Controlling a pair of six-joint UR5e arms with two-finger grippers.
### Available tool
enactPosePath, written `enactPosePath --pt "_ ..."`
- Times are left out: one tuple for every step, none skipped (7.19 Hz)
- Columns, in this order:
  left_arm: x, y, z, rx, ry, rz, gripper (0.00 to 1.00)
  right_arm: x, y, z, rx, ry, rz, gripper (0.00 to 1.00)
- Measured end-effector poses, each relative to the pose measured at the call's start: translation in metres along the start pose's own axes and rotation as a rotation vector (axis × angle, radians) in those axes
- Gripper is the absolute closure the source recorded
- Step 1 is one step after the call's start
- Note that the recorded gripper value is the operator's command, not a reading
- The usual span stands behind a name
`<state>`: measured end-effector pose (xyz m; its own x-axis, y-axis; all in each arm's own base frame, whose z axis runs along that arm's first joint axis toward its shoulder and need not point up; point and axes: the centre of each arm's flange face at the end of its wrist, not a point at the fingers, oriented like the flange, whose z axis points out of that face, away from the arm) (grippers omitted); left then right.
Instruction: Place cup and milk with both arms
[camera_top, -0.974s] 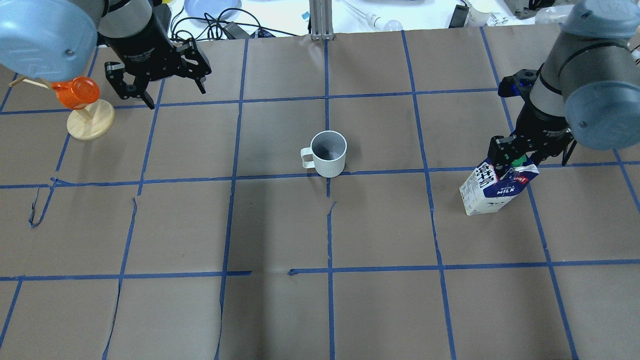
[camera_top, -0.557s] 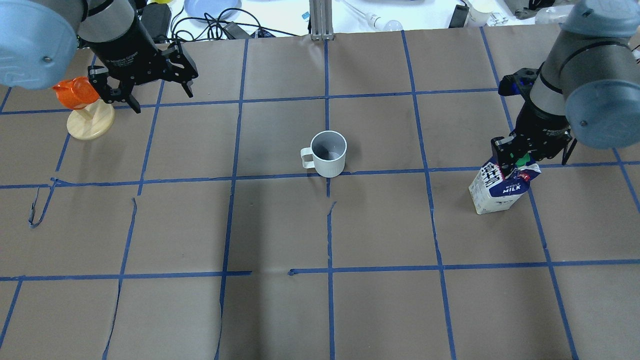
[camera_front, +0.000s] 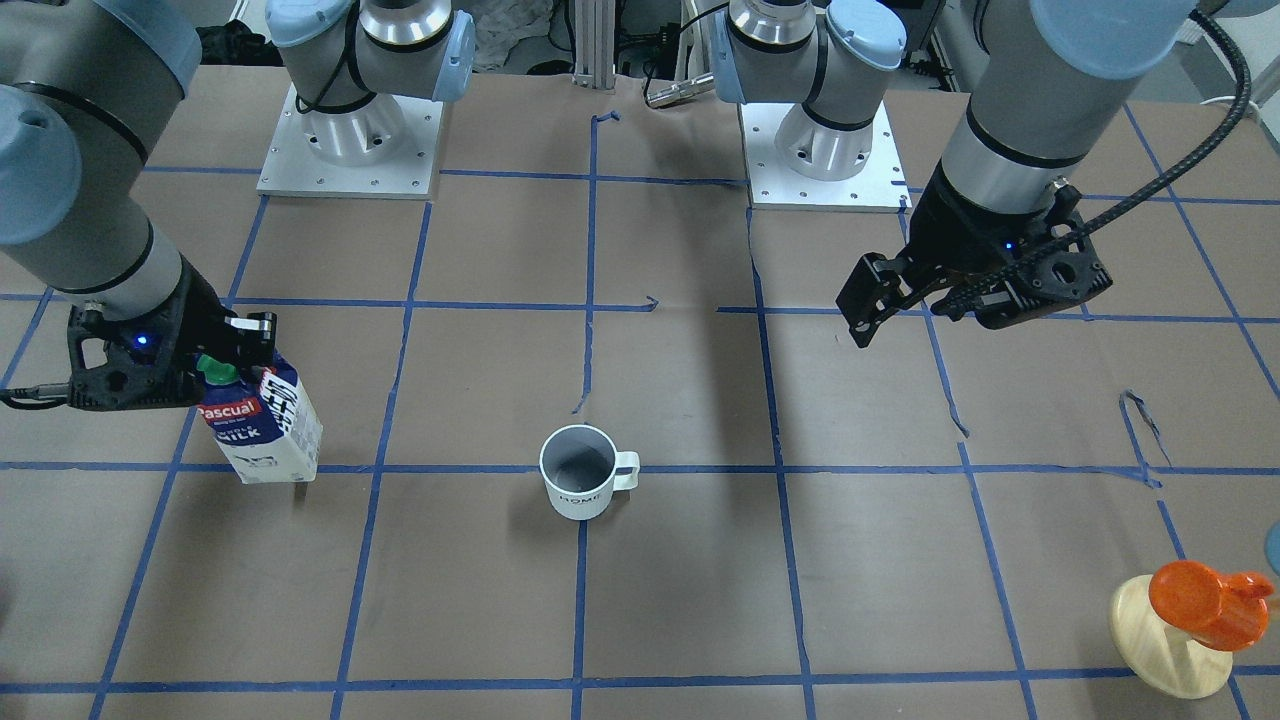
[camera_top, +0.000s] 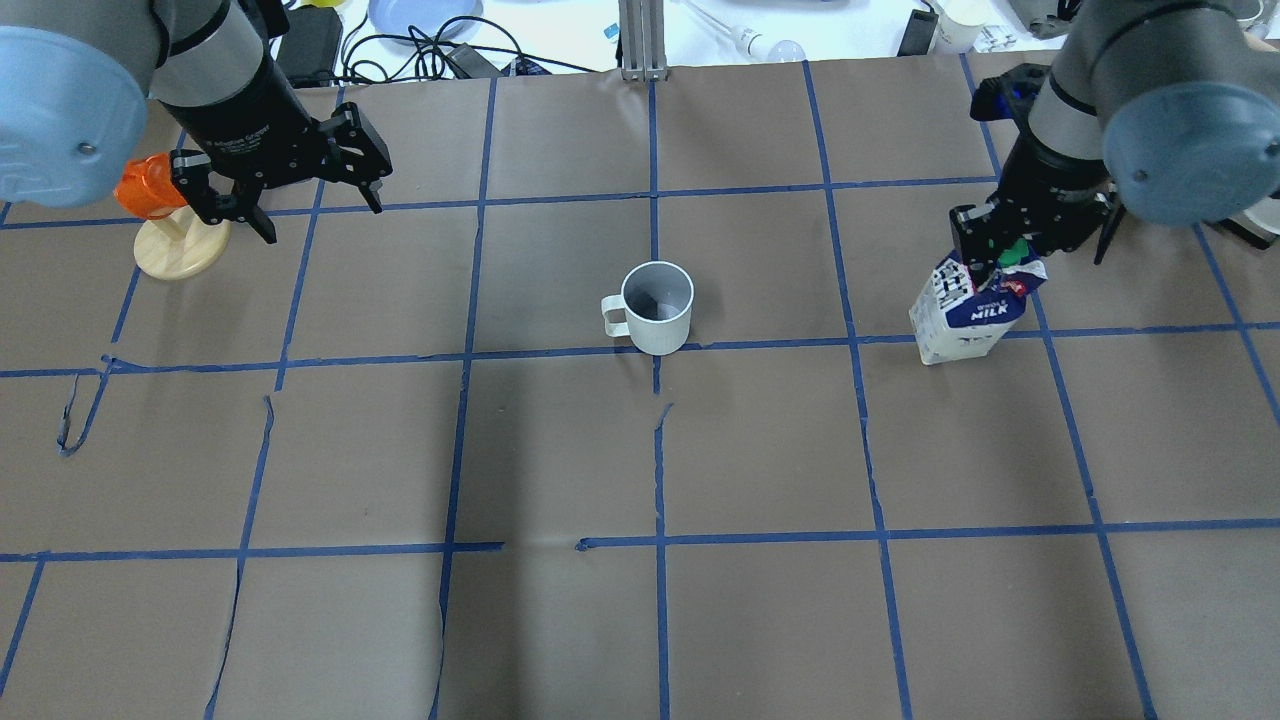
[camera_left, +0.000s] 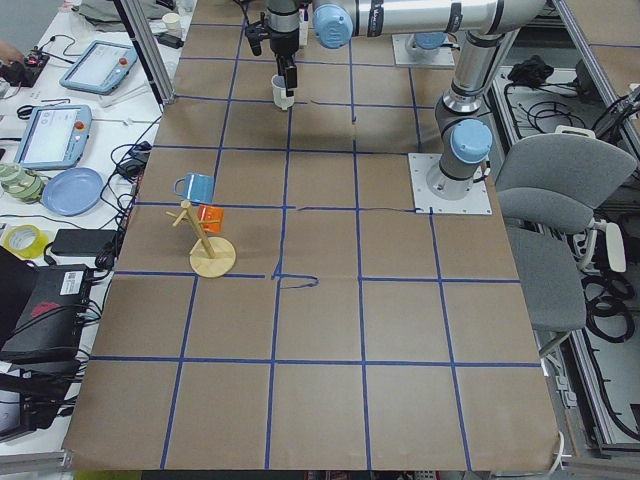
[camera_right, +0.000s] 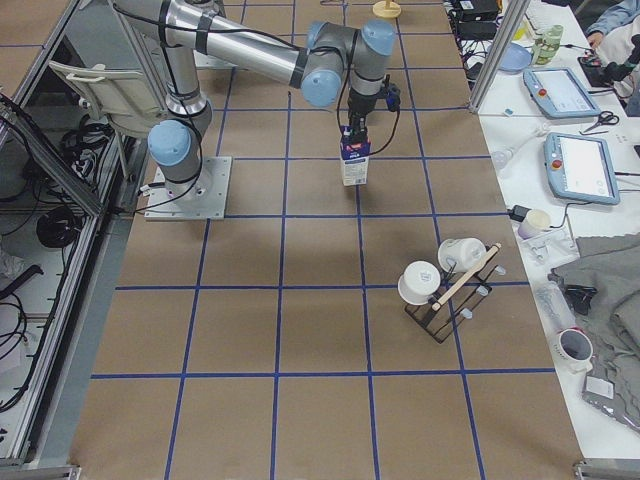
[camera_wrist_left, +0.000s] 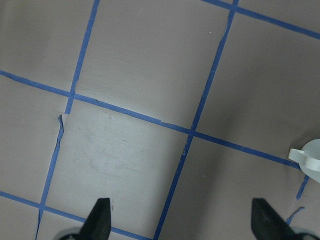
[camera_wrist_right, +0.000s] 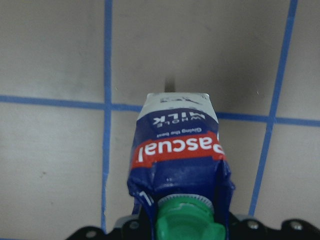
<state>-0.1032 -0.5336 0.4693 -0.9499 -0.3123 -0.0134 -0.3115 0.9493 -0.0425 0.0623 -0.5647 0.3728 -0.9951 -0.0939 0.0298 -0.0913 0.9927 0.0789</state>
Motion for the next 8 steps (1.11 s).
enactPosePath --pt "-0.001 0.002 -0.003 0.004 0.005 0.0 0.0 -0.034 -0.026 -0.009 0.023 -0.001 0.009 0.62" --pt "-0.001 0.004 -0.006 0.007 0.008 0.0 0.0 -0.069 -0.046 -0.013 0.04 -0.021 0.029 0.62" --pt "-0.001 0.005 -0.009 0.011 0.011 0.0 0.0 -0.102 -0.061 -0.012 0.046 -0.046 0.057 0.62" --pt "-0.002 0.006 -0.01 0.014 0.012 0.003 0.0 -0.131 -0.069 -0.007 0.043 -0.057 0.084 0.62" --pt "-0.004 0.007 -0.012 0.018 0.013 0.041 0.0 -0.158 -0.069 -0.002 0.036 -0.059 0.1 0.61" --pt "-0.004 0.008 -0.014 0.02 0.01 0.113 0.0 -0.174 -0.067 0.003 0.026 -0.058 0.105 0.53" --pt "-0.005 0.011 -0.015 0.016 0.008 0.168 0.0 -0.183 -0.063 0.01 0.014 -0.056 0.104 0.53" --pt "-0.005 0.013 -0.016 0.01 0.007 0.192 0.0 -0.191 -0.058 0.017 0.001 -0.053 0.095 0.53"
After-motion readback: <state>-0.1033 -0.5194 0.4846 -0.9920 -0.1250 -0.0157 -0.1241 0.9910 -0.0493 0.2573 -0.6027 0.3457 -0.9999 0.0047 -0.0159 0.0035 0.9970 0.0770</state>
